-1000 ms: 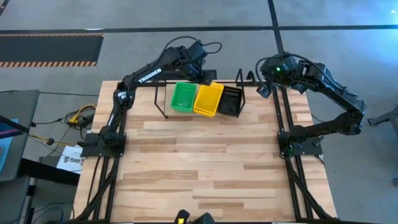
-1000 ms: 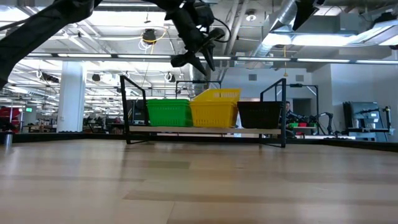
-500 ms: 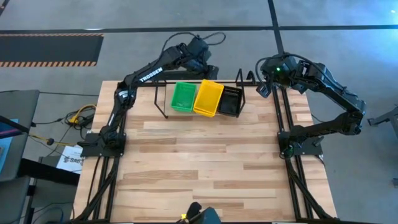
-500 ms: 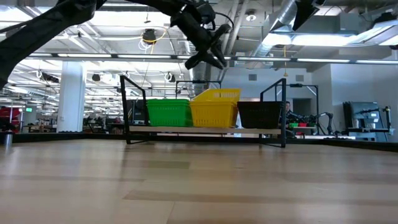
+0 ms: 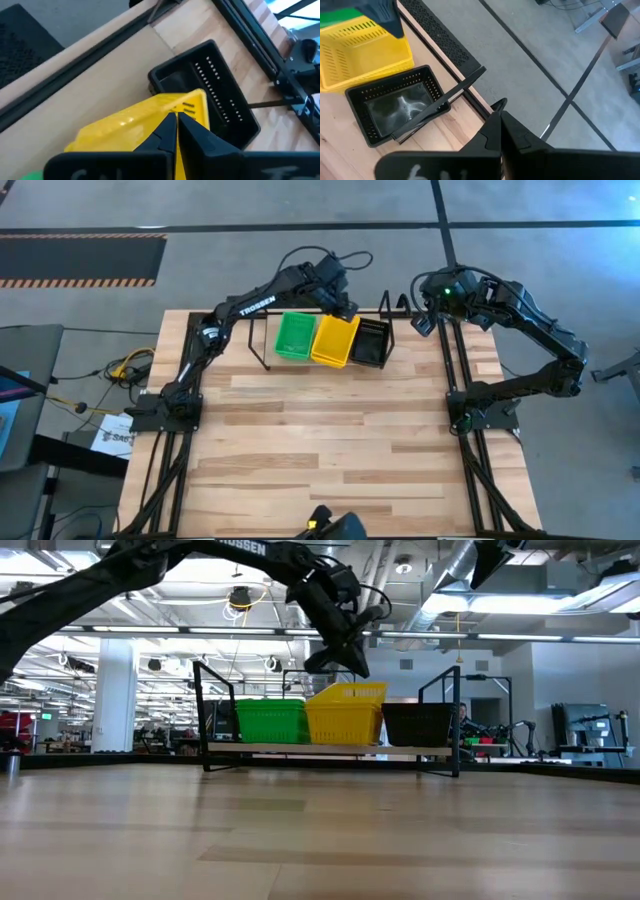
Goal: Stack baskets on shelf by color
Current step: Stack the yellow bin on the top of the other yellow bins on the shelf
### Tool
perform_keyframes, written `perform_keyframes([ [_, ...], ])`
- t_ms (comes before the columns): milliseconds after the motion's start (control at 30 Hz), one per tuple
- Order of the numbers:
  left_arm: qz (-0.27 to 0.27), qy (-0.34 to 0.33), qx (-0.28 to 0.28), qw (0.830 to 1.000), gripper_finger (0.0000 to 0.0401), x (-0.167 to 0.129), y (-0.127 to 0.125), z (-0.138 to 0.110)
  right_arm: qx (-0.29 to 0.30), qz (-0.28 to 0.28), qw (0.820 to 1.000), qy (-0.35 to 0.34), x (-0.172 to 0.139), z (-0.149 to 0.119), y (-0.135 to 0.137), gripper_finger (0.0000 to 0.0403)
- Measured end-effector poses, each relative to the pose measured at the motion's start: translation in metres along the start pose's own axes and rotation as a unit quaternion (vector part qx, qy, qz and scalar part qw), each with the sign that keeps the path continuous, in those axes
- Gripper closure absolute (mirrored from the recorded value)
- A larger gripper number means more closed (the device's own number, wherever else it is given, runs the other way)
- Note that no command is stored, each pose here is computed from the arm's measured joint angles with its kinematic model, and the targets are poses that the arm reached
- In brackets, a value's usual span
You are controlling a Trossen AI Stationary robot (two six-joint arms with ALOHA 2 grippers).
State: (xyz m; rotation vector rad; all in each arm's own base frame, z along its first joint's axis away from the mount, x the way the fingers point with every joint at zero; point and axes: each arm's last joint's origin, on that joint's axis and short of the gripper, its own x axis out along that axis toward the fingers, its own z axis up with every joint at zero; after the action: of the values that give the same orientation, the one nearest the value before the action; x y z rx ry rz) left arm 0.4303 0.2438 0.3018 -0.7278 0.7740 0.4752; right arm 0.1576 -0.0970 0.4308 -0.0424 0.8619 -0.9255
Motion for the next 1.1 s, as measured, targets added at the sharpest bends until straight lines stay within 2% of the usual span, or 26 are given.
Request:
perform_keyframes([
  [167, 0.002, 0.004, 0.0, 1.0, 0.0401, 0.011, 0.003, -0.001, 0.001, 0.0, 1.0, 0.0, 0.0, 0.0, 0.0, 0.0392],
  [433, 0.016, 0.012, -0.007, 1.0, 0.0401, 0.01, 0.009, -0.001, 0.001, 0.0, 1.0, 0.0, 0.0, 0.0, 0.0, 0.0392],
  [567, -0.018, -0.003, -0.005, 1.0, 0.0401, 0.009, 0.004, 0.003, 0.001, 0.0, 1.0, 0.0, 0.0, 0.0, 0.0, 0.0392],
  [733, -0.051, -0.068, 0.007, 0.996, 0.0401, 0.003, -0.01, 0.013, 0.001, 0.0, 1.0, 0.0, 0.0, 0.0, 0.0, 0.0392],
  [833, -0.035, -0.052, -0.009, 0.998, 0.0401, 0.007, -0.003, 0.011, 0.0, 0.0, 1.0, 0.0, 0.0, 0.0, 0.0, 0.0392],
  [1000, 0.022, -0.007, -0.024, 0.999, 0.0401, 0.017, 0.008, 0.001, 0.0, 0.0, 1.0, 0.0, 0.0, 0.0, 0.0, 0.0392],
  [1100, 0.028, 0.004, -0.033, 0.999, 0.0401, 0.022, 0.012, -0.001, 0.0, 0.001, 1.0, 0.0, 0.0, 0.0, 0.0, 0.0392],
])
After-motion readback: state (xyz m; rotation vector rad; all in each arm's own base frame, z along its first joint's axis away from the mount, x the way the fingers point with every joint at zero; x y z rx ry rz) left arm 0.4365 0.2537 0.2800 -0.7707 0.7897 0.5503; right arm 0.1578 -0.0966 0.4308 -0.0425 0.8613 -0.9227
